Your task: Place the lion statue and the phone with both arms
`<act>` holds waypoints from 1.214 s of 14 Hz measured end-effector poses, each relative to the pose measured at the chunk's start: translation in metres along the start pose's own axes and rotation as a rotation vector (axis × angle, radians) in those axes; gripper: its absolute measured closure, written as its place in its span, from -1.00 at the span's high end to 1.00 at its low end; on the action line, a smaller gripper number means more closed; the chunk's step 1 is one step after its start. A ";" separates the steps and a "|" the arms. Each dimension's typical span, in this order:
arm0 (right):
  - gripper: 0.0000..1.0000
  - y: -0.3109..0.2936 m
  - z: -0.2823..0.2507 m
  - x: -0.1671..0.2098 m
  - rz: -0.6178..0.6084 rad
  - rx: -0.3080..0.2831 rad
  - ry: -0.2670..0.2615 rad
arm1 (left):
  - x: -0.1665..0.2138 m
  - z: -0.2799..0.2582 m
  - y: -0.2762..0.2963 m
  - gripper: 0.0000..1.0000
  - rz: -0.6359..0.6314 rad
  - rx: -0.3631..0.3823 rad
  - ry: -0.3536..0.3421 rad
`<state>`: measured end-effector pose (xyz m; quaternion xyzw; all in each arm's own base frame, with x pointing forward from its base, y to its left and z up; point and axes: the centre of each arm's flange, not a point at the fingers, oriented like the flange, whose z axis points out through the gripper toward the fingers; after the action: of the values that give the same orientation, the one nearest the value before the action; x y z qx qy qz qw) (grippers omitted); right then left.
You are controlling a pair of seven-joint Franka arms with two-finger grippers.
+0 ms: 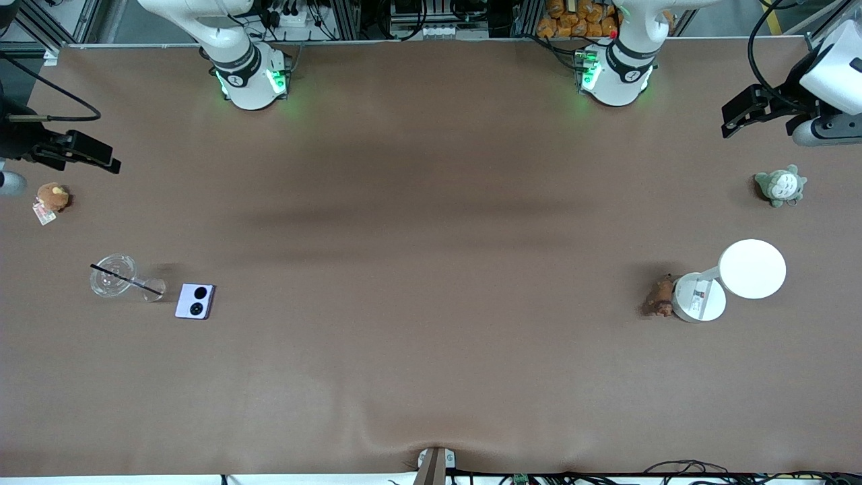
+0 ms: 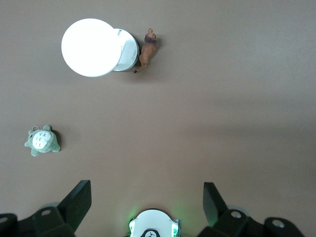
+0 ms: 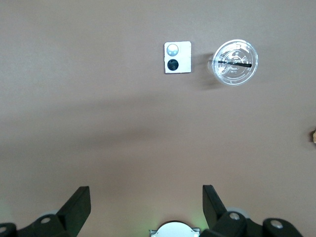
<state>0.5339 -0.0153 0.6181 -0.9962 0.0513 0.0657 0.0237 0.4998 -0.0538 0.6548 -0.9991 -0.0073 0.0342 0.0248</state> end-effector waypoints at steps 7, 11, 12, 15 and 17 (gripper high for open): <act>1.00 0.029 -0.004 -0.001 0.039 0.008 0.009 | 0.000 0.001 -0.001 1.00 -0.002 0.001 -0.002; 1.00 0.030 -0.004 -0.001 0.039 0.008 0.009 | 0.000 -0.001 -0.001 1.00 -0.002 0.001 0.003; 1.00 0.030 -0.004 -0.001 0.038 0.008 0.009 | 0.000 -0.003 -0.002 1.00 -0.004 0.000 0.007; 1.00 0.030 -0.004 -0.001 0.038 0.008 0.010 | 0.001 -0.005 -0.006 1.00 -0.012 -0.002 0.011; 1.00 0.030 -0.004 -0.001 0.039 0.008 0.011 | 0.001 -0.005 -0.007 1.00 -0.014 -0.002 0.011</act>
<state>0.5308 -0.0450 0.6214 -0.9953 0.0708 0.0606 0.0261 0.5008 -0.0473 0.6603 -0.9992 -0.0144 0.0284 0.0241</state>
